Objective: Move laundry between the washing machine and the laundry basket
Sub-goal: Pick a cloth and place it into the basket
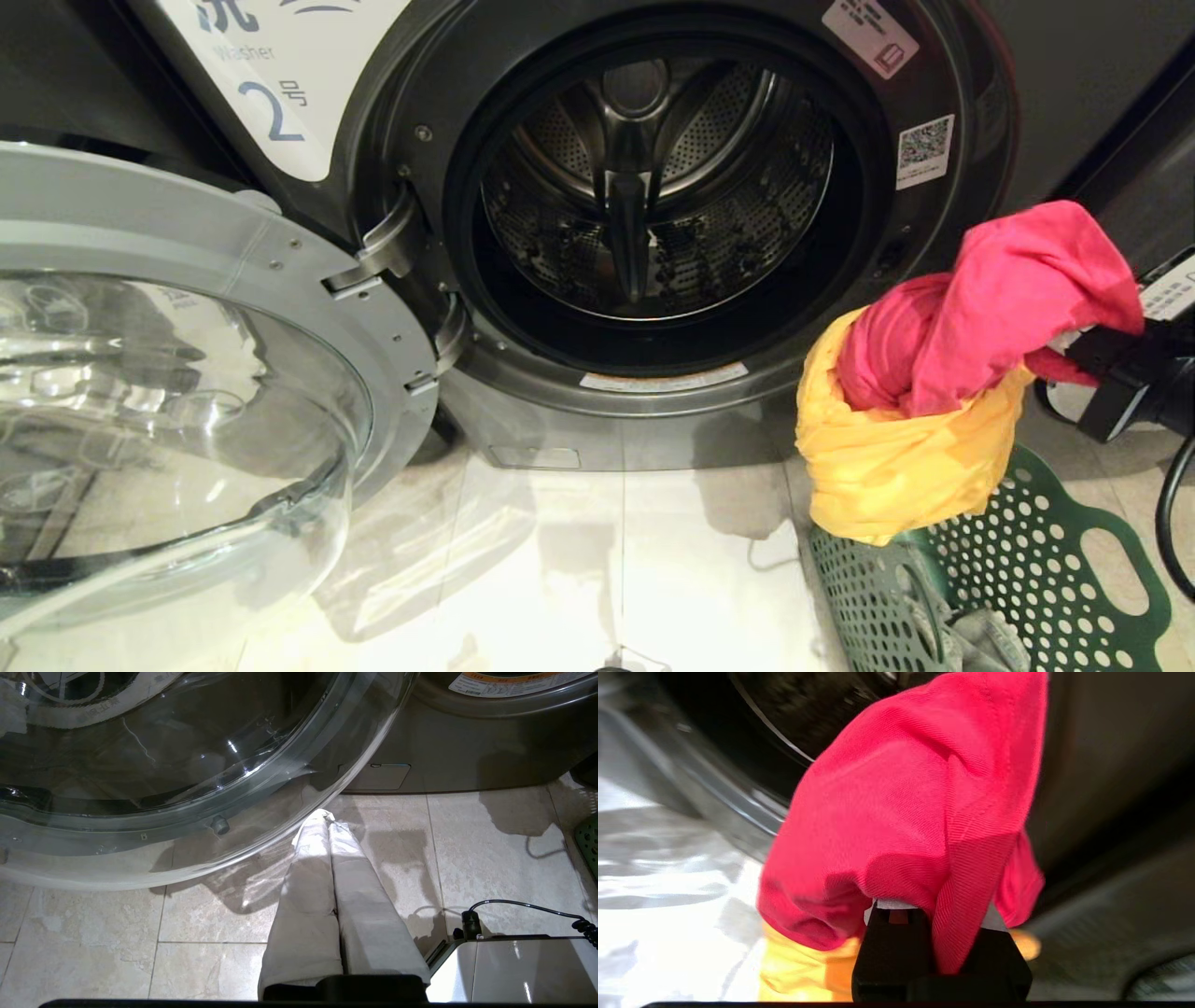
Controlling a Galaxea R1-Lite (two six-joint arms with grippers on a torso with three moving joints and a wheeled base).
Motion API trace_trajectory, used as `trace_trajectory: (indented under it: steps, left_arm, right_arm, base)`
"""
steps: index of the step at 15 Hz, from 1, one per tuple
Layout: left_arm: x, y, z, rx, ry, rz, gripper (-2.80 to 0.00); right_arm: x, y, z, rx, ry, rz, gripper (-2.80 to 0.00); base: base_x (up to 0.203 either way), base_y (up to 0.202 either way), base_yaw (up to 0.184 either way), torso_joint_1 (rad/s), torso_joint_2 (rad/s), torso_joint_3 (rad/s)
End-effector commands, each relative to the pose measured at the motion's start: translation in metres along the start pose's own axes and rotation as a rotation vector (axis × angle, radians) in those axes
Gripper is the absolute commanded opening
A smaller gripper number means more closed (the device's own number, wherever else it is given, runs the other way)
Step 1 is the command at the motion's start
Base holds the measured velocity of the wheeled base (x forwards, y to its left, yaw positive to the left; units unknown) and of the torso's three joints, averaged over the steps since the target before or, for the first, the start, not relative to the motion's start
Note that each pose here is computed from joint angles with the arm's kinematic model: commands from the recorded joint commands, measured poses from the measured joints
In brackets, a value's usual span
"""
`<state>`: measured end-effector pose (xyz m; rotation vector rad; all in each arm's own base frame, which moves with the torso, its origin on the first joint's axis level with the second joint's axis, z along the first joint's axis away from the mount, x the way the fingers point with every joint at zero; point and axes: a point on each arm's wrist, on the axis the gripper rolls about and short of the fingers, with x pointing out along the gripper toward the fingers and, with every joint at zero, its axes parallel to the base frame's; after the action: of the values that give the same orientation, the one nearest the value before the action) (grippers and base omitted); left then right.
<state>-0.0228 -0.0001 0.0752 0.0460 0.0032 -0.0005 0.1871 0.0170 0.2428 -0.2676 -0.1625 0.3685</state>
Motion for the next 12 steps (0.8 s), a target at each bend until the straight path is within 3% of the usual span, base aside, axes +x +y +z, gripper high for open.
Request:
trace_trajectory:
  steps: [1,7,12]
  left_arm:
    - [0.0,0.0,0.0,0.0,0.001,0.0,-2.8]
    - [0.0,0.0,0.0,0.0,0.001,0.0,-2.8]
    - [0.0,0.0,0.0,0.0,0.001,0.0,-2.8]
  right_arm:
    - [0.012,0.014,0.001,0.019,-0.017,0.089,-2.8]
    - [0.072,0.044,-0.005,0.058,-0.054,0.232,-2.8]
    - [0.126,0.06,-0.027,0.056,-0.085,0.201,-2.8]
  base:
    - [0.0,0.0,0.0,0.0,0.0,0.0]
    - [0.0,0.0,0.0,0.0,0.0,0.0]
    - [0.0,0.0,0.0,0.0,0.0,0.0]
